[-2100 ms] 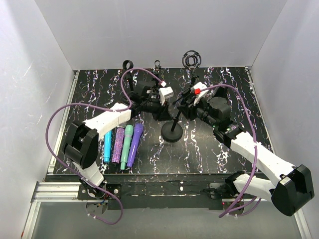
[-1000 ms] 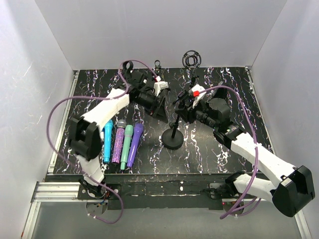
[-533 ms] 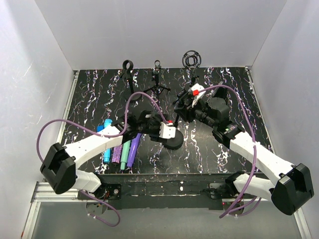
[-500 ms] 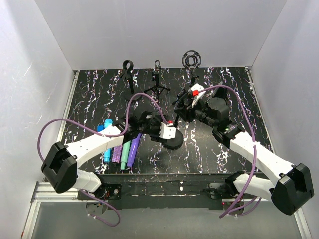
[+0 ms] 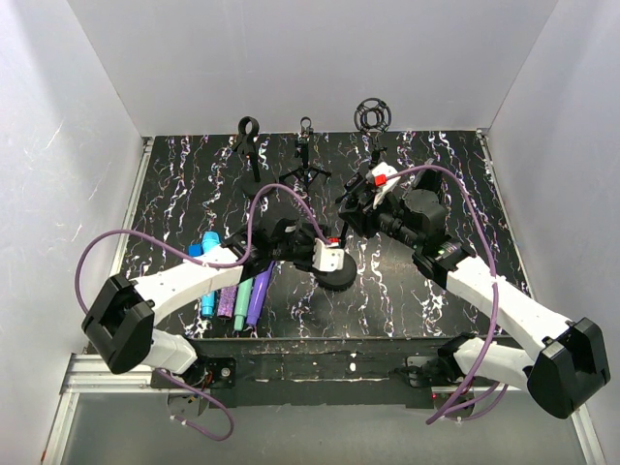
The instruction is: Remove the microphone from the stand
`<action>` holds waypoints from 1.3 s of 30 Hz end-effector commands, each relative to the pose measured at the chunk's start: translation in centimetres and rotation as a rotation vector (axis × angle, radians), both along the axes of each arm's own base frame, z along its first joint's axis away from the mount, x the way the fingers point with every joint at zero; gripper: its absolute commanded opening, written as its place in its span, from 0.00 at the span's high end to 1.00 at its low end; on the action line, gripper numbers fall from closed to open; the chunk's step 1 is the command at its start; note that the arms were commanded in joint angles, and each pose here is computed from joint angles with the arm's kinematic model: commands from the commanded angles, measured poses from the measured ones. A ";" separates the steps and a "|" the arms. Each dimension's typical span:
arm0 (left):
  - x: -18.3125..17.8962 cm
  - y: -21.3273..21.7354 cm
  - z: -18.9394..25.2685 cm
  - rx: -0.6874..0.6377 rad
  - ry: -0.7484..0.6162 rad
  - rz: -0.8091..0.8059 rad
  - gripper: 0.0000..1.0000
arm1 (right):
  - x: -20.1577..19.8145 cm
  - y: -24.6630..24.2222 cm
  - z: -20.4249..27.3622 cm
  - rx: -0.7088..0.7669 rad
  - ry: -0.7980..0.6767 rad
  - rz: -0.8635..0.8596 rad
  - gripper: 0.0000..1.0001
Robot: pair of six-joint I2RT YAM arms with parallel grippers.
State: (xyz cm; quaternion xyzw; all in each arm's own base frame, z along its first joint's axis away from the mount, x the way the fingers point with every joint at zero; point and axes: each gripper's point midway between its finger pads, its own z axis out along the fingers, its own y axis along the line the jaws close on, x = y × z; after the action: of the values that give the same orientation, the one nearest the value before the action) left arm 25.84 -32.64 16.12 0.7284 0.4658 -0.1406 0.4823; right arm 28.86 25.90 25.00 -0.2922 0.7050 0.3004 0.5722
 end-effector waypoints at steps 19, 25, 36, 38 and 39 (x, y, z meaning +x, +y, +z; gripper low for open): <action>1.4 -2.6 -0.2 -0.084 0.333 0.285 0.81 | 0.8 -1.2 -1.5 -0.068 0.036 -0.064 0.99; 1.3 -2.8 2.6 -0.257 0.694 0.379 1.00 | 0.9 -1.5 -1.5 -0.077 0.037 -0.075 0.99; 1.0 -2.0 3.6 -0.297 1.326 0.327 0.89 | 1.3 -1.2 0.6 -0.075 -0.034 -0.059 0.99; 1.8 -1.9 3.6 -0.305 1.285 0.359 0.67 | 1.6 -1.1 1.0 -0.076 -0.049 -0.060 0.99; 2.2 -1.8 3.7 -0.312 1.259 0.378 0.61 | 1.9 -1.1 1.1 -0.078 -0.053 -0.064 0.99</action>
State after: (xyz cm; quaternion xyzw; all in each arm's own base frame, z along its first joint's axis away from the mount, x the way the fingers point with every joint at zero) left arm 27.44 -33.94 14.78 0.3342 0.7798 -0.4881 0.2048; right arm 29.60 25.17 24.41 -0.2897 0.7201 0.2720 0.5688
